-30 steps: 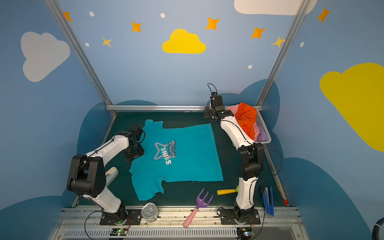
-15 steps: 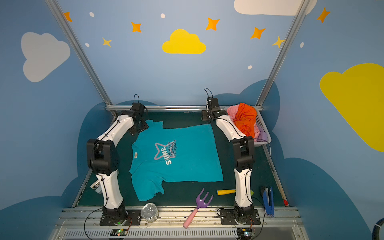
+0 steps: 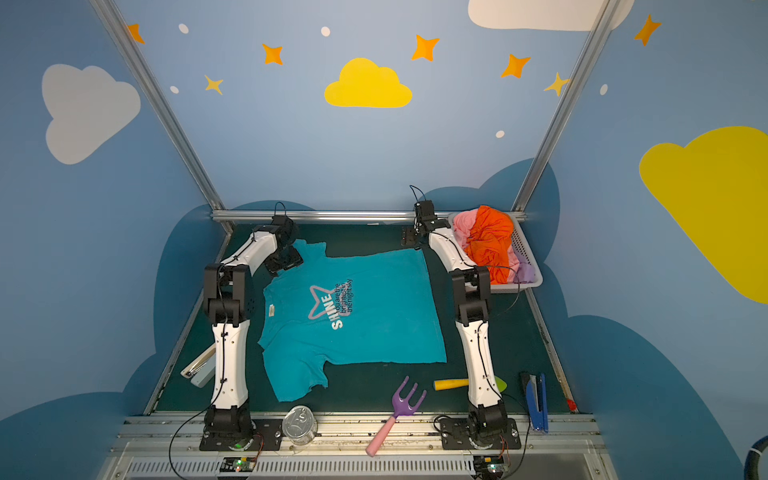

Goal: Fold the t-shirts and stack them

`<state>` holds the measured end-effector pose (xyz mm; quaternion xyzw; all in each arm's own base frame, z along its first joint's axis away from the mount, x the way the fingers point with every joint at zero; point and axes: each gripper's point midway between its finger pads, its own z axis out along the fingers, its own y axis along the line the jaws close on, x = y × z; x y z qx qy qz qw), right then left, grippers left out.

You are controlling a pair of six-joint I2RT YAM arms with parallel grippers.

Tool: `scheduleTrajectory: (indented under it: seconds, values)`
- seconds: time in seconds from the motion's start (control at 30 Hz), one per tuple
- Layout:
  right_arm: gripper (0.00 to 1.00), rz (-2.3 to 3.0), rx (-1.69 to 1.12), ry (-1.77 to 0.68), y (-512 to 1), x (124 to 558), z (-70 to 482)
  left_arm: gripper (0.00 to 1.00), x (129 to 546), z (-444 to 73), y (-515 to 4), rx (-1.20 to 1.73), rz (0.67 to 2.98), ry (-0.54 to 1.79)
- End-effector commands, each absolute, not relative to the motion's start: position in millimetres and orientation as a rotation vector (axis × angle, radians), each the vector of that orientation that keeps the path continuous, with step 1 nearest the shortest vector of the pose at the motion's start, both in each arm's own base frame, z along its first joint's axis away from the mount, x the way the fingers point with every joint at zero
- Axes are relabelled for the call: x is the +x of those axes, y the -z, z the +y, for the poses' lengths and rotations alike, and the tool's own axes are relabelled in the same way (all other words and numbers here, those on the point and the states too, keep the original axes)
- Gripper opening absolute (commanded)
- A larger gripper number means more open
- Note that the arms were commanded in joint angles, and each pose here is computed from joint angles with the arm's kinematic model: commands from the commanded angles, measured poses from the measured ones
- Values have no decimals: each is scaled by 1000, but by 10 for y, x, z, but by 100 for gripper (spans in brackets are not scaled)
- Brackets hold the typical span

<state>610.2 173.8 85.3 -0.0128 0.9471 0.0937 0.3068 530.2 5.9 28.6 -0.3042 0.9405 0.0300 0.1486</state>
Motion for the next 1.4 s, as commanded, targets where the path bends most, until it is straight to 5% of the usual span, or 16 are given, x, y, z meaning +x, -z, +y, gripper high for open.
scheduleTrajectory:
  seconds: [0.0, 0.43, 0.53, 0.67, 0.73, 0.8, 1.0, 1.37]
  values:
    - [83, 2568, 38, -237, -685, 6070, 1630, 77, 5378, 91, -139, -852, 2721, -65]
    - [80, 2633, 166, -490, -180, 6154, 1810, 69, 5399, 111, 69, -910, 2754, 32]
    - [74, 2637, 168, -512, -142, 6151, 1837, 69, 5408, 88, 85, -901, 2763, 54]
    - [51, 2618, 166, -547, -201, 6184, 1842, 69, 5434, 44, 118, -882, 2786, 88]
    - [37, 2608, 170, -545, -244, 6203, 1818, 62, 5445, 35, 141, -883, 2800, 91]
    - [24, 2599, 174, -540, -288, 6222, 1780, 44, 5454, 21, 158, -880, 2812, 93]
    - [2, 2579, 163, -539, -423, 6244, 1725, 4, 5463, 43, 118, -891, 2803, 90]
    - [0, 2475, 92, -515, -1109, 6212, 1675, 4, 5360, 235, -510, -877, 2733, -20]
